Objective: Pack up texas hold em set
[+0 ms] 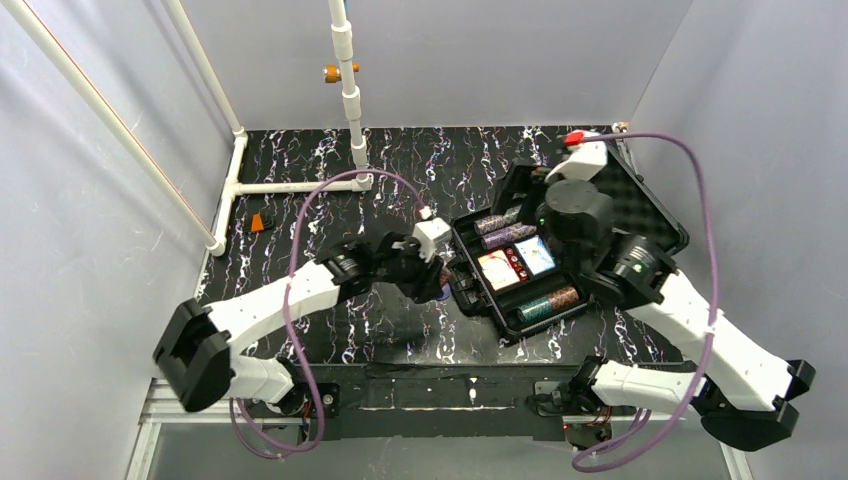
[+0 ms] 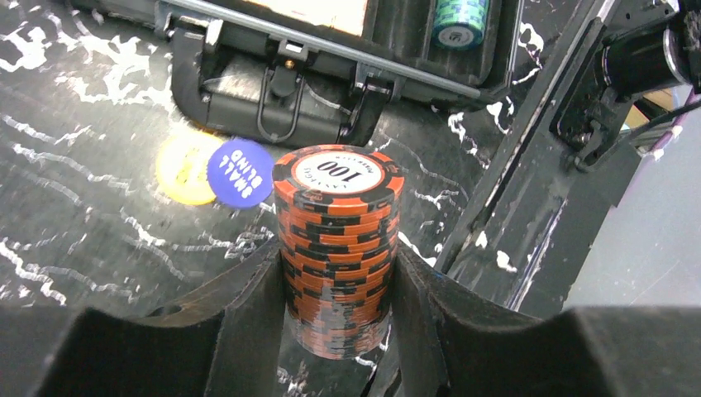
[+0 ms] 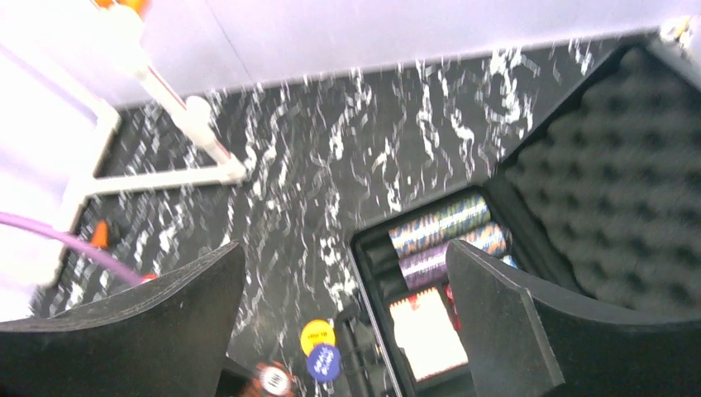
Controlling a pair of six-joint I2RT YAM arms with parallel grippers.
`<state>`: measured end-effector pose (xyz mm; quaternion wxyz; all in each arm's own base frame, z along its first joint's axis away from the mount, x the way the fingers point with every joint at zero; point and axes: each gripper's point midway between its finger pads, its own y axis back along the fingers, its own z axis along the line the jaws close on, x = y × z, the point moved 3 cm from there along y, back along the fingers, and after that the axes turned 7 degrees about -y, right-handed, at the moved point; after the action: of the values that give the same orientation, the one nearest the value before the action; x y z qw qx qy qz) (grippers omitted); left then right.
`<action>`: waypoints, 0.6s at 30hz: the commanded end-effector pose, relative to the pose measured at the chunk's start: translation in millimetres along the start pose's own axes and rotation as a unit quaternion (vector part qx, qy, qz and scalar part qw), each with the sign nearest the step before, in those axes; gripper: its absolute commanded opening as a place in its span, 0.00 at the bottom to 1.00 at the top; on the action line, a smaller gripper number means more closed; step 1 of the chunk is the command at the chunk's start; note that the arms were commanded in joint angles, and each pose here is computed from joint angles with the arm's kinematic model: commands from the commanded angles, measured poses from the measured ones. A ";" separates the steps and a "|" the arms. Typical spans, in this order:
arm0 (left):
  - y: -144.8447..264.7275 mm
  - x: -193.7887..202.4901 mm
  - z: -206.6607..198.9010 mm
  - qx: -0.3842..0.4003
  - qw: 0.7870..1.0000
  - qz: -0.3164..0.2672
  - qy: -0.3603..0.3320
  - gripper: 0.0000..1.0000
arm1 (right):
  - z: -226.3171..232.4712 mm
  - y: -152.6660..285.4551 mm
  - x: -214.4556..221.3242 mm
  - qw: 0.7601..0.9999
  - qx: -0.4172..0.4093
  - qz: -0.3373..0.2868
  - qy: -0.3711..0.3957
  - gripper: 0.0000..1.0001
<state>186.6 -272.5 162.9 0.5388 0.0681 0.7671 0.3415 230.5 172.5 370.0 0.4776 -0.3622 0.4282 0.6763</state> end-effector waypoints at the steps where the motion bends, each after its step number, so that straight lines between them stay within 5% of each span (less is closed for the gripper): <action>1: -26.3 -39.5 -9.8 0.001 1.000 -0.011 0.005 0.00 | -4.1 32.6 -85.6 0.992 -0.008 -0.125 -0.032 0.98; 18: -159.6 -97.2 -45.8 0.063 0.994 0.070 -0.055 0.00 | -21.0 68.6 -119.0 0.984 -0.033 -0.169 -0.048 0.98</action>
<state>229.2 -440.0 128.1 0.5255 0.1631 0.7550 0.3568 207.2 114.9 464.7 0.5715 -0.4130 0.3362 0.6243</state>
